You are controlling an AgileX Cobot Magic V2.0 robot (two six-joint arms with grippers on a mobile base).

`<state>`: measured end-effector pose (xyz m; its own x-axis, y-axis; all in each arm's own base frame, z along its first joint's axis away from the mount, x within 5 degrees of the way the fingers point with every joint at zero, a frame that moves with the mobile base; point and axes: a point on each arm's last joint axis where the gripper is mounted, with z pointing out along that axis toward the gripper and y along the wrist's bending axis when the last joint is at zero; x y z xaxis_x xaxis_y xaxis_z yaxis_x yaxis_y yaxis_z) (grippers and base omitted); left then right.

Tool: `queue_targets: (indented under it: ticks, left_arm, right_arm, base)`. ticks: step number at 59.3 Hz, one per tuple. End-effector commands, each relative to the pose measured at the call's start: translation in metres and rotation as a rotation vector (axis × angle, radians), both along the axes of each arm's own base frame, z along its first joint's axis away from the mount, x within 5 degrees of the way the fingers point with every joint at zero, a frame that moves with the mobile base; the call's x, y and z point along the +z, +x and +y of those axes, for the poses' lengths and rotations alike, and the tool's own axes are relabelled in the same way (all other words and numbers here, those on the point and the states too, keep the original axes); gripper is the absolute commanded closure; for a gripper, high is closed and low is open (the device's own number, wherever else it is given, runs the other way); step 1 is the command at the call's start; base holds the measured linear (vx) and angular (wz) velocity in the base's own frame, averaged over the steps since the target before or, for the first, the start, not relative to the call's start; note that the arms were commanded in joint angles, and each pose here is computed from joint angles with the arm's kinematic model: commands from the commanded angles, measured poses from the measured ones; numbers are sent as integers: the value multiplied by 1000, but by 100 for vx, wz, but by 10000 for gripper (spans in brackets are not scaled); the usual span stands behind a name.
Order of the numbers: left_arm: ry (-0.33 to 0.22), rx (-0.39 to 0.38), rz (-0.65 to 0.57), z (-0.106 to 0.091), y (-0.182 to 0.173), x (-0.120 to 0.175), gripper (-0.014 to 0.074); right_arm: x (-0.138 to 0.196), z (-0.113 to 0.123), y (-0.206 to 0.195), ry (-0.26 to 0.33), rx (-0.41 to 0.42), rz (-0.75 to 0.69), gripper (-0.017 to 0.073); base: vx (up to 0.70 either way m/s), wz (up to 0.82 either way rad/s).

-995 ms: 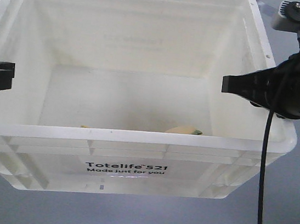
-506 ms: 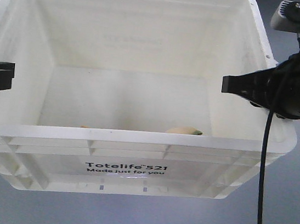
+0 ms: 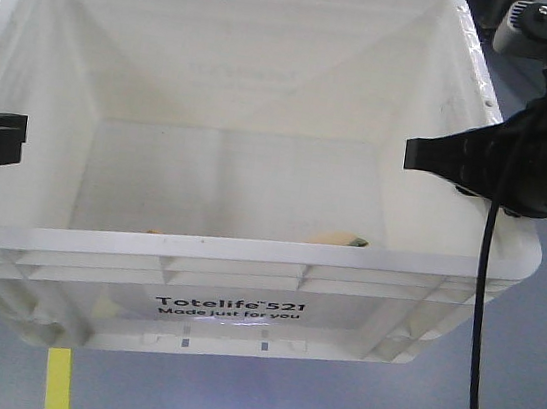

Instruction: Place moving items into box and shelve

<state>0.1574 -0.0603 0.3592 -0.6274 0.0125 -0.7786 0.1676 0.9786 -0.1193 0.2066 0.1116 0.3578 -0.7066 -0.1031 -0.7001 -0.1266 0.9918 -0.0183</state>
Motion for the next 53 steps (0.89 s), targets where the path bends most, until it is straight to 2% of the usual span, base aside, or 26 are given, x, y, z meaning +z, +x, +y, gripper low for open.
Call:
queue_targets:
  ticks: [1,18,53]
  left_arm:
    - [-98,-63,-242,-6,0,35,579]
    - [-98,-63,-242,-6,0,35,579]
    - [-98,-63,-242,-6,0,35,579]
  right_arm:
    - [27,0,3,32,60,-185,461]
    - [27,0,3,32,60,-185,461]
    - [27,0,3,32,60,-185,461]
  base:
    - [-6,45]
    - [-3,37]
    - [4,19]
